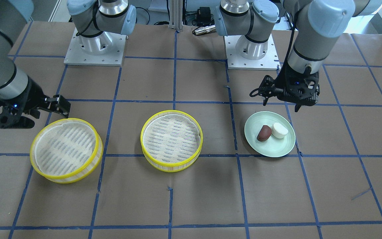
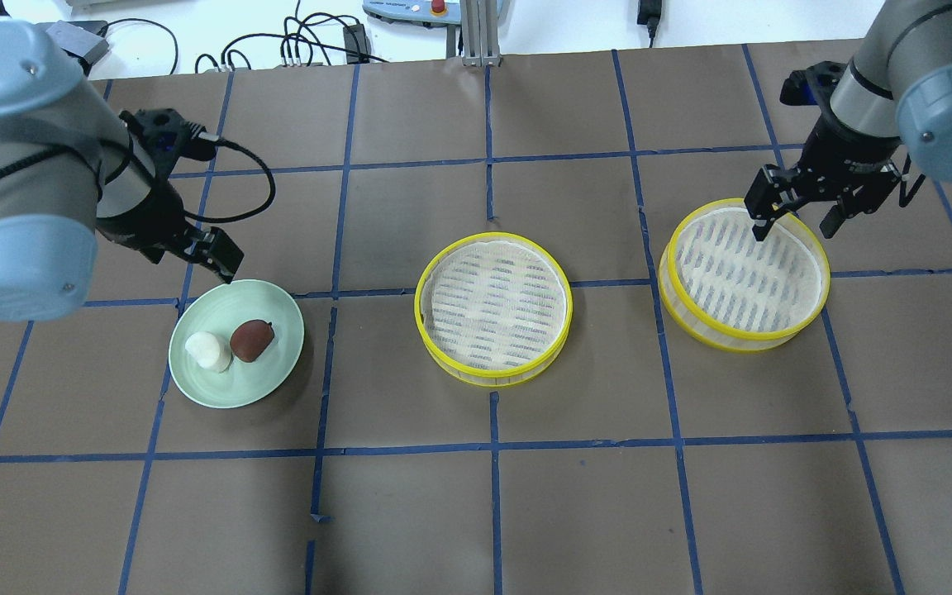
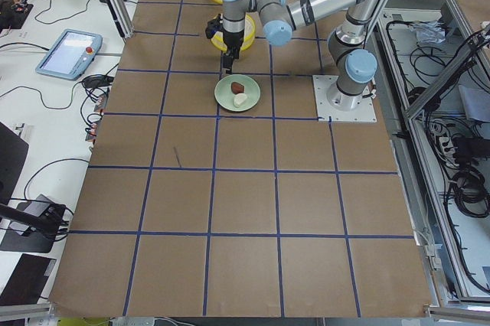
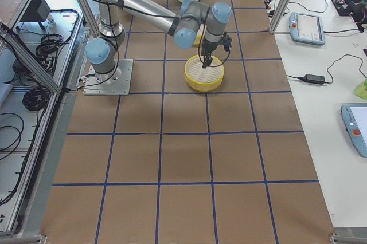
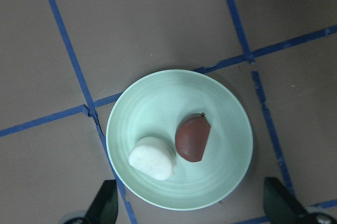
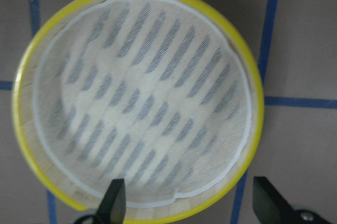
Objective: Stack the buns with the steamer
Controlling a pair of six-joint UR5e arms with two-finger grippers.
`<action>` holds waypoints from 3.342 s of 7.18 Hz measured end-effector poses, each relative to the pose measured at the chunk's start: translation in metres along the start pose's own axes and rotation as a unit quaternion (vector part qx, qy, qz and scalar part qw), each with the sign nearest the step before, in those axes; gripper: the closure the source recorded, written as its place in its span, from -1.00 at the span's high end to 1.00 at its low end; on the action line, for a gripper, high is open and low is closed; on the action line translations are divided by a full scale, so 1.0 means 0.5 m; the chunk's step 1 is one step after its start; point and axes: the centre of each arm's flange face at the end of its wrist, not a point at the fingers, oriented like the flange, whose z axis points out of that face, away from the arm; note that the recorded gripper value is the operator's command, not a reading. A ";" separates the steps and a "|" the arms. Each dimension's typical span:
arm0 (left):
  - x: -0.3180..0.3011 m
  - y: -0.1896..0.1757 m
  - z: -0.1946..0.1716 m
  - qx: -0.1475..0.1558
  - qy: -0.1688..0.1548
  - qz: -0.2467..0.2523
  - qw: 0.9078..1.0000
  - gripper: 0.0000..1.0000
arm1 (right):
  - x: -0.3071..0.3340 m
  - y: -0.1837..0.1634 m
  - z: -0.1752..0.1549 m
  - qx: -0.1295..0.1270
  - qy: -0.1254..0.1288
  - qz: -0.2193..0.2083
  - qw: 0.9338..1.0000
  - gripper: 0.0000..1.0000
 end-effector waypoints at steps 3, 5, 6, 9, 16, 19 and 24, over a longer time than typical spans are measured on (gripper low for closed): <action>-0.030 0.000 0.159 -0.039 0.018 -0.008 0.999 0.72 | 0.100 -0.026 0.109 0.021 0.008 -0.035 0.999 0.24; -0.029 -0.003 0.199 -0.053 0.024 -0.029 0.998 -0.38 | 0.098 -0.017 0.138 0.015 0.001 -0.038 0.999 -0.79; -0.030 -0.003 0.201 -0.054 0.023 -0.036 0.998 -0.78 | 0.097 -0.015 0.143 0.013 -0.001 -0.039 0.999 -0.90; -0.031 0.000 0.199 -0.063 0.010 -0.056 0.996 -0.83 | 0.097 -0.014 0.144 0.012 -0.001 -0.040 0.999 -0.91; 0.180 -0.079 -0.088 -0.027 -0.005 -0.098 0.995 -0.83 | 0.103 -0.016 0.004 0.018 0.004 -0.041 0.999 -0.91; 0.419 -0.169 -0.090 0.013 0.067 -0.153 0.986 -0.78 | 0.092 -0.011 0.003 0.011 0.000 -0.042 0.999 -0.93; 0.594 -0.225 -0.010 0.053 0.098 -0.221 0.969 1.00 | -0.213 -0.041 -0.028 0.020 0.021 -0.057 0.998 -0.94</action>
